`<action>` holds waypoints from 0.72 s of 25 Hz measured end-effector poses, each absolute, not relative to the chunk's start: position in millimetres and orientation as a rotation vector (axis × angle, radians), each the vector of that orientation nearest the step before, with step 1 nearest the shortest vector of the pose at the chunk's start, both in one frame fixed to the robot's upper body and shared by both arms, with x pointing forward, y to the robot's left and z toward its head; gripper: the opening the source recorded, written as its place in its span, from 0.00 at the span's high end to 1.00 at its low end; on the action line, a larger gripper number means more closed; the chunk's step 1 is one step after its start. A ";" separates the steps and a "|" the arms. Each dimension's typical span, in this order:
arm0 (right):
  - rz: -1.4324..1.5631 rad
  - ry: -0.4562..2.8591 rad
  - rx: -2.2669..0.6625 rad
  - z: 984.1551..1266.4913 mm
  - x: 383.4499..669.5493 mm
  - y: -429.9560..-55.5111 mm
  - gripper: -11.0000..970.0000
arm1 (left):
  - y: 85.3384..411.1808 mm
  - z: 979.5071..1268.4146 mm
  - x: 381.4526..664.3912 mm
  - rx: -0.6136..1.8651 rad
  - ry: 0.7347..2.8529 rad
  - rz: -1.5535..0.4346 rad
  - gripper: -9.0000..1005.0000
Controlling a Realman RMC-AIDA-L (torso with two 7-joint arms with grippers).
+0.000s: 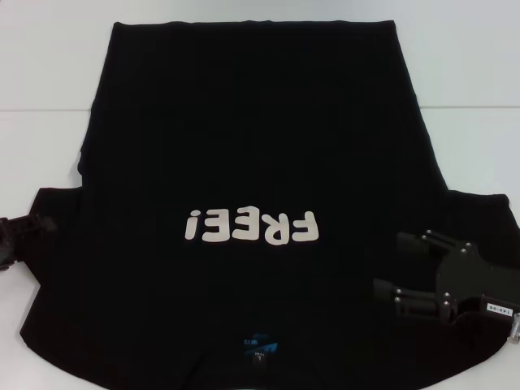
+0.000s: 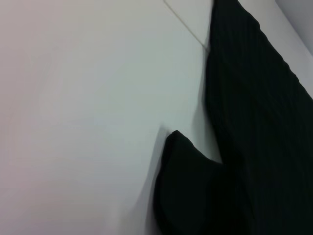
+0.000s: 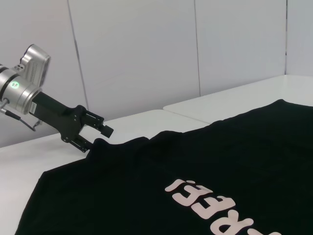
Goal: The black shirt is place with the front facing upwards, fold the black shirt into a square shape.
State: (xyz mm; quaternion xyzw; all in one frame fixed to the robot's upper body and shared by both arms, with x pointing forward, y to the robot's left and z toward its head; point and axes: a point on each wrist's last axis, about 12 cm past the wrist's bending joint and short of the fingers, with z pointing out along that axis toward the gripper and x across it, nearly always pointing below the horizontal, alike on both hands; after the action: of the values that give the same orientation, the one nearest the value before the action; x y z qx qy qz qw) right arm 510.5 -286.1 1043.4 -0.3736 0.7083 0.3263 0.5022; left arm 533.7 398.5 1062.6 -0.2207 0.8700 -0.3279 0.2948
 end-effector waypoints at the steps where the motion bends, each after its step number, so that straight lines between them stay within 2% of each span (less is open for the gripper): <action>1: 0.789 1.711 -0.903 1043.5 510.4 -286.1 0.05 | 398.3 1063.1 534.2 -0.579 2.320 -0.869 0.22; 6: 0.795 1.706 -0.906 1044.2 510.2 -285.9 0.05 | 396.2 1063.2 535.8 -0.566 2.332 -0.862 0.23; 11: 0.794 1.706 -0.906 1044.4 510.0 -286.4 0.05 | 396.6 1062.8 536.2 -0.571 2.331 -0.853 0.42; 14: 0.796 1.705 -0.906 1044.3 509.4 -286.6 0.05 | 397.3 1062.6 536.7 -0.570 2.330 -0.842 0.66; 18: 0.797 1.704 -0.907 1044.5 509.3 -286.7 0.05 | 397.7 1062.5 537.0 -0.567 2.330 -0.834 0.80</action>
State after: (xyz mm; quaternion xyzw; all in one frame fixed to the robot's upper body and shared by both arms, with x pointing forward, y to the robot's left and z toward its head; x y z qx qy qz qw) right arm 509.3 -286.7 1044.5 -0.3755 0.7053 0.3298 0.5027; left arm 537.0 397.7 1062.5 -0.2132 0.8764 -0.3136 0.2970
